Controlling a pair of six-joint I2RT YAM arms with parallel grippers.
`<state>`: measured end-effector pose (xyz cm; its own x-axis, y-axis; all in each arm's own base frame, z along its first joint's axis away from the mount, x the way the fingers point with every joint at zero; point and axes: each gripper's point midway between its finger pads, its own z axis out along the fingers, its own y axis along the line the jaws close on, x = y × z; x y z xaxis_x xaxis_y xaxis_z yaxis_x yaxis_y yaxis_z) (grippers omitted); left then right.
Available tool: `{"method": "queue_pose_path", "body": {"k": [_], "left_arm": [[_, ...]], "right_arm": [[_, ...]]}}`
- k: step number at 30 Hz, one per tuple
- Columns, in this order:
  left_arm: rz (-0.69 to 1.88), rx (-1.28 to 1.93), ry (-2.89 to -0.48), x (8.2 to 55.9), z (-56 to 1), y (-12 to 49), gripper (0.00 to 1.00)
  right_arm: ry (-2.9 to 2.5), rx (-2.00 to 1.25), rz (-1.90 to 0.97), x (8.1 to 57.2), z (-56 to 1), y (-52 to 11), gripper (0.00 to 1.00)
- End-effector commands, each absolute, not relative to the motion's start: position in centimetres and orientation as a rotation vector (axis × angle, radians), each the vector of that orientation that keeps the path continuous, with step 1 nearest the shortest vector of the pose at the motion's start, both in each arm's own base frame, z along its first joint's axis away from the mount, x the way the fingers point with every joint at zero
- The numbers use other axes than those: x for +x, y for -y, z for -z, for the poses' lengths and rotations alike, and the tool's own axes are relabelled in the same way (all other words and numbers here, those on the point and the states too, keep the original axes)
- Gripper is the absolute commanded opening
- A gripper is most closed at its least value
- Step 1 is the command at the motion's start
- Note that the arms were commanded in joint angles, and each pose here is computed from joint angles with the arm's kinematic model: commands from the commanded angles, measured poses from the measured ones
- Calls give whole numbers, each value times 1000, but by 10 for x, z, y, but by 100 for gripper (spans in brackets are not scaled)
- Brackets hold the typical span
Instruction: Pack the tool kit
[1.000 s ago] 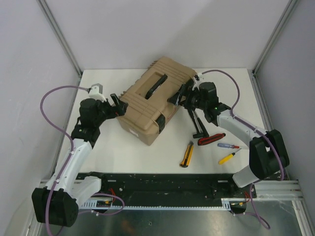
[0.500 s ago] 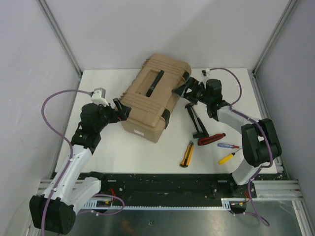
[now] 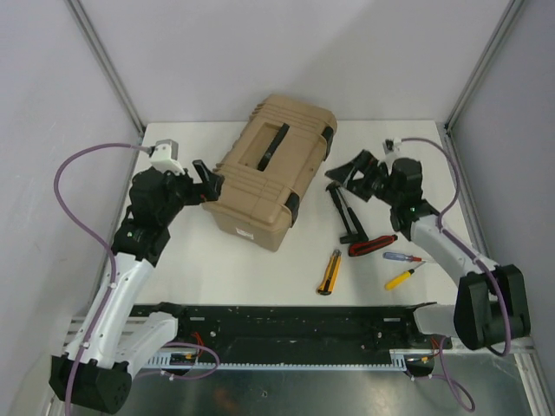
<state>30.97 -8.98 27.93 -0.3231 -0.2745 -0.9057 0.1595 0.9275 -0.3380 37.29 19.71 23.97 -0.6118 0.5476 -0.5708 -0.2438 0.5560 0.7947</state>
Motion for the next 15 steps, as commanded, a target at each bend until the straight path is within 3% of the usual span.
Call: {"method": "queue_pose_path", "body": {"k": [1, 9, 15], "left_arm": [[533, 63, -1834, 309, -296, 114, 99], [480, -10, -1912, 320, -266, 105, 99], [577, 32, -2013, 320, -235, 124, 99]], "right_arm": [[-1942, 278, -1279, 331, -221, -212, 99], [-1837, 152, -1437, 300, -240, -261, 99], [-1774, 108, -1522, 319, -247, -291, 99]]}}
